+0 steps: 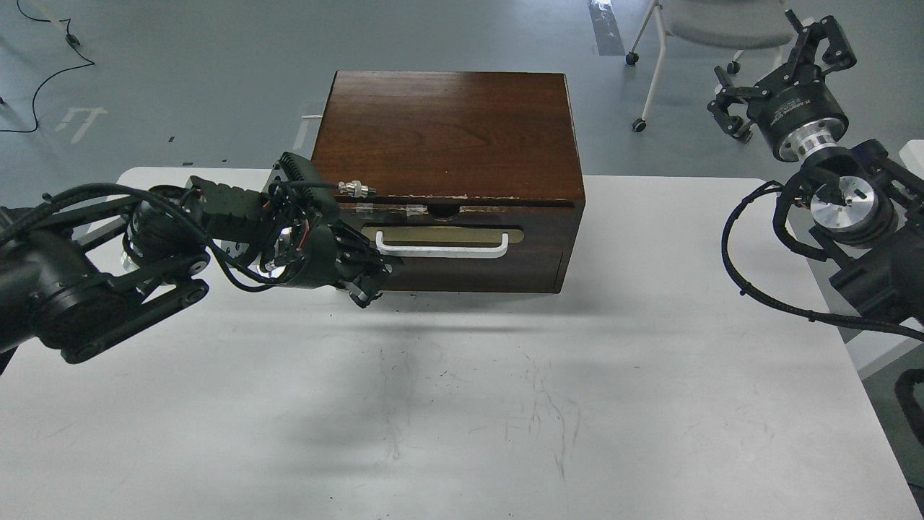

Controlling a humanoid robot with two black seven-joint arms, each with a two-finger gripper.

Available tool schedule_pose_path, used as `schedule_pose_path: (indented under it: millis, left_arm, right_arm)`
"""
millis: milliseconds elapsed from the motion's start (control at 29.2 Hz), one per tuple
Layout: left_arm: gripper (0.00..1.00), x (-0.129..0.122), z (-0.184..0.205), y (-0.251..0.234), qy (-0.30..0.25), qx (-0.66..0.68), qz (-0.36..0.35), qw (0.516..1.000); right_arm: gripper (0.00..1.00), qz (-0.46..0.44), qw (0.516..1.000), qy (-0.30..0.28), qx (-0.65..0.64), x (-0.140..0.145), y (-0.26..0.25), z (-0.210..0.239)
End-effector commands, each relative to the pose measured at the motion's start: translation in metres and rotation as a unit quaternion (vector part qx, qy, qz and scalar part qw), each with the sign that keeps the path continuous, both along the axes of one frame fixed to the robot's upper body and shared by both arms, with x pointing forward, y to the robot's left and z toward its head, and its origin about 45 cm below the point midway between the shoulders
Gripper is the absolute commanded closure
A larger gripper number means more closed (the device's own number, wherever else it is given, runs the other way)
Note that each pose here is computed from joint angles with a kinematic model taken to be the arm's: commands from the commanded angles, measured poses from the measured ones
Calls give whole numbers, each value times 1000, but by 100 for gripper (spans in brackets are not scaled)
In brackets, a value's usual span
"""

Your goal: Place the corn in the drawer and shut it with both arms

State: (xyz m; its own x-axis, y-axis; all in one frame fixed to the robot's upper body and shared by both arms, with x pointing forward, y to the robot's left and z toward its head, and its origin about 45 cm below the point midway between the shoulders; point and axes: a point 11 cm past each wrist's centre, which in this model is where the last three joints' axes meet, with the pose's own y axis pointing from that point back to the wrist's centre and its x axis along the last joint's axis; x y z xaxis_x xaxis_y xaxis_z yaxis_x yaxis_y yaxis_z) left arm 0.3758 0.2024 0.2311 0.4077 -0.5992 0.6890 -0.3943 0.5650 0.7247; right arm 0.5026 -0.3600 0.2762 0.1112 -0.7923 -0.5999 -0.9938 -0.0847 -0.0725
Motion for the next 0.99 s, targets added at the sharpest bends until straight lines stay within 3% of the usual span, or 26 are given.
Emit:
schedule_pose_path:
  millis: [0, 377, 958]
  left_arm:
    - [100, 1, 2, 0, -2, -2, 2, 1000]
    - [100, 10, 3, 2, -4, -2, 12, 1000]
    - [100, 0, -1, -18, 5, -13, -14, 1000]
  right_arm:
    - [0, 0, 1000, 0, -1, 0, -1, 0]
    - [0, 0, 1000, -1, -1, 0, -1, 1]
    - [0, 1, 1000, -1, -6, 0, -2, 1]
